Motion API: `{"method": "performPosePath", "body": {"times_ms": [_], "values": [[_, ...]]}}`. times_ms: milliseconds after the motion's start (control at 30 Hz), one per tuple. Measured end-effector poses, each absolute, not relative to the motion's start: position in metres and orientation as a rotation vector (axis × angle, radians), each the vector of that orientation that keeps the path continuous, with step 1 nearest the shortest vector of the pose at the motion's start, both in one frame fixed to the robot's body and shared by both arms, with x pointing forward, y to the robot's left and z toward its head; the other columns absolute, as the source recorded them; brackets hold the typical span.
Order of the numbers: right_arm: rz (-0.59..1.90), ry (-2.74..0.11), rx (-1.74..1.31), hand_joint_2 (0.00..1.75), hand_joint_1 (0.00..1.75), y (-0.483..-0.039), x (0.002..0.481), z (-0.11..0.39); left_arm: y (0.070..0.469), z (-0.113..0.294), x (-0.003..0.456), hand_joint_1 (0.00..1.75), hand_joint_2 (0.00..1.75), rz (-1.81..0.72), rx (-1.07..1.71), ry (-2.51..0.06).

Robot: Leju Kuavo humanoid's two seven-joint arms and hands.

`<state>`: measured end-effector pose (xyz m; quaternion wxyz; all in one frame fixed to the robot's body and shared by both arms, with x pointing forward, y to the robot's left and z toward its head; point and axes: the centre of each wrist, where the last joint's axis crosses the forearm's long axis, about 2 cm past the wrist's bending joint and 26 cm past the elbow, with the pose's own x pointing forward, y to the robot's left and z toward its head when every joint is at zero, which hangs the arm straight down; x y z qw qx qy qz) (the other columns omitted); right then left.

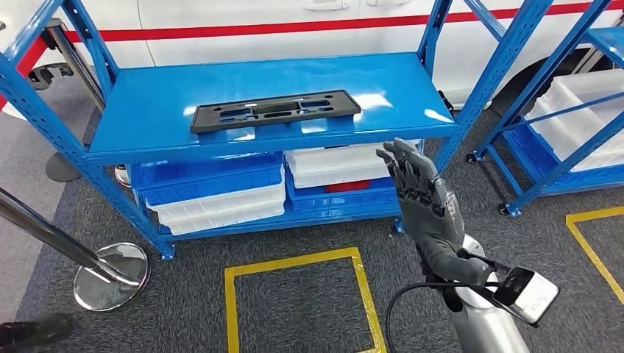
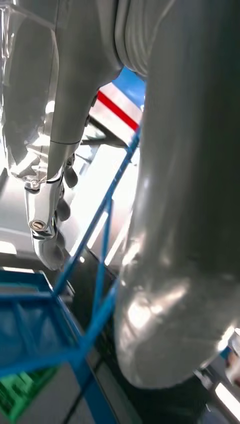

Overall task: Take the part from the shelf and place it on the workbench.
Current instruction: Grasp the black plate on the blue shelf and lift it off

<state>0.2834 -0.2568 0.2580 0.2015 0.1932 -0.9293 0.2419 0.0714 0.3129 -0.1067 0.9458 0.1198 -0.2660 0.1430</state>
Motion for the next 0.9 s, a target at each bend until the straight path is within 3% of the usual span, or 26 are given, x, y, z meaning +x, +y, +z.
{"method": "performPosePath", "body": {"times_ms": [900], "values": [[0.767, -2.618, 0.599, 0.0, 0.0, -0.253, 0.276, 0.27, 0.304, -0.106, 0.079, 0.0, 0.0, 0.323, 0.212, -0.56]]}}
